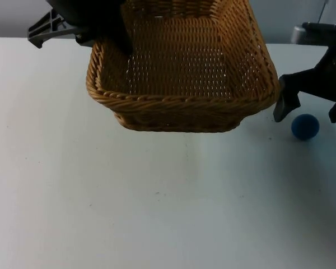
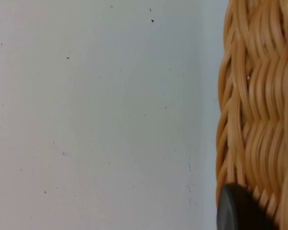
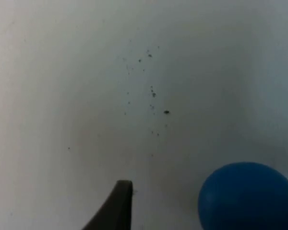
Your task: Pick up the basket with the left hand and place the ball into the basket with the right hand.
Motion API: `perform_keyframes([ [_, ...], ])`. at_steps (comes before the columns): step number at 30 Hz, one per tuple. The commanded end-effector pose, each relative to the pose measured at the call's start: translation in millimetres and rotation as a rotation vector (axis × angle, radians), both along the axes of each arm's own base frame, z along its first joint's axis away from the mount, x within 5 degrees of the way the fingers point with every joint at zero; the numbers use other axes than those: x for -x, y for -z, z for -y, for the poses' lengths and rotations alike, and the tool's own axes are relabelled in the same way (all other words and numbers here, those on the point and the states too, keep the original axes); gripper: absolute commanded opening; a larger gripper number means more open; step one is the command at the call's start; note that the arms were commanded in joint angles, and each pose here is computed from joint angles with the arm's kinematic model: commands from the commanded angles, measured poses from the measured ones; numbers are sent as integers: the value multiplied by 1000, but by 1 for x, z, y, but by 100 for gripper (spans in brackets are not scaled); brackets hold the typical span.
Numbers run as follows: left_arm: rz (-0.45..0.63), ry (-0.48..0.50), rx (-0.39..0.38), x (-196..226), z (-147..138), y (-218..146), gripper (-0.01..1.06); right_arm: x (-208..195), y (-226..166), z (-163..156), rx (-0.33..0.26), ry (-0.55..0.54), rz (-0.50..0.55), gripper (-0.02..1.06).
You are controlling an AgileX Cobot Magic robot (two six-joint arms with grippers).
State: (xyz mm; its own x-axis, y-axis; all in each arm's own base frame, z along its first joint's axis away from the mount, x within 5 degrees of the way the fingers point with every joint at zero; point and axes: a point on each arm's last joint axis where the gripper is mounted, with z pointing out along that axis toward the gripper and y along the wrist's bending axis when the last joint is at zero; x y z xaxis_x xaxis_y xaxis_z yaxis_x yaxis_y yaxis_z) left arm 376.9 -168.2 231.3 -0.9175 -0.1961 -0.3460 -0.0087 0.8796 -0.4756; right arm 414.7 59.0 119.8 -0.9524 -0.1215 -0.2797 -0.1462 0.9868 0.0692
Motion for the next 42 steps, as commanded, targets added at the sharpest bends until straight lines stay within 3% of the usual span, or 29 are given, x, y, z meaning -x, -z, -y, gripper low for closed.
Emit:
perform_keyframes([
  [1, 26, -20, 27, -1, 1, -9, 0, 0, 2, -5, 9, -44, -9, 100],
  [6, 26, -20, 27, -1, 1, -9, 0, 2, 6, -11, 52, -96, -17, 100],
  [12, 28, -18, 24, -1, 1, -9, 0, 1, 6, -6, 102, -76, -12, 99],
  [24, 29, -16, 24, -1, 1, -9, 0, 2, 19, -6, 109, -65, -52, 93],
  [27, 29, -16, 24, -1, 1, -9, 0, 2, 22, -6, 104, -54, -55, 78],
  [28, 29, -16, 24, -1, 1, -9, 0, 2, 22, -6, 104, -54, -55, 78],
  [29, 29, -16, 24, -1, 1, -9, 0, 1, 21, -6, 103, -53, -46, 63],
  [32, 29, -15, 21, -1, 1, -9, 0, 0, 21, -5, 106, -15, -35, 40],
  [35, 29, -15, 21, -1, 1, -9, 0, -1, 21, -5, 108, -11, -30, 31],
  [42, 26, -13, 21, -1, 1, -9, 0, -1, 21, -5, 107, -11, -26, 31],
])
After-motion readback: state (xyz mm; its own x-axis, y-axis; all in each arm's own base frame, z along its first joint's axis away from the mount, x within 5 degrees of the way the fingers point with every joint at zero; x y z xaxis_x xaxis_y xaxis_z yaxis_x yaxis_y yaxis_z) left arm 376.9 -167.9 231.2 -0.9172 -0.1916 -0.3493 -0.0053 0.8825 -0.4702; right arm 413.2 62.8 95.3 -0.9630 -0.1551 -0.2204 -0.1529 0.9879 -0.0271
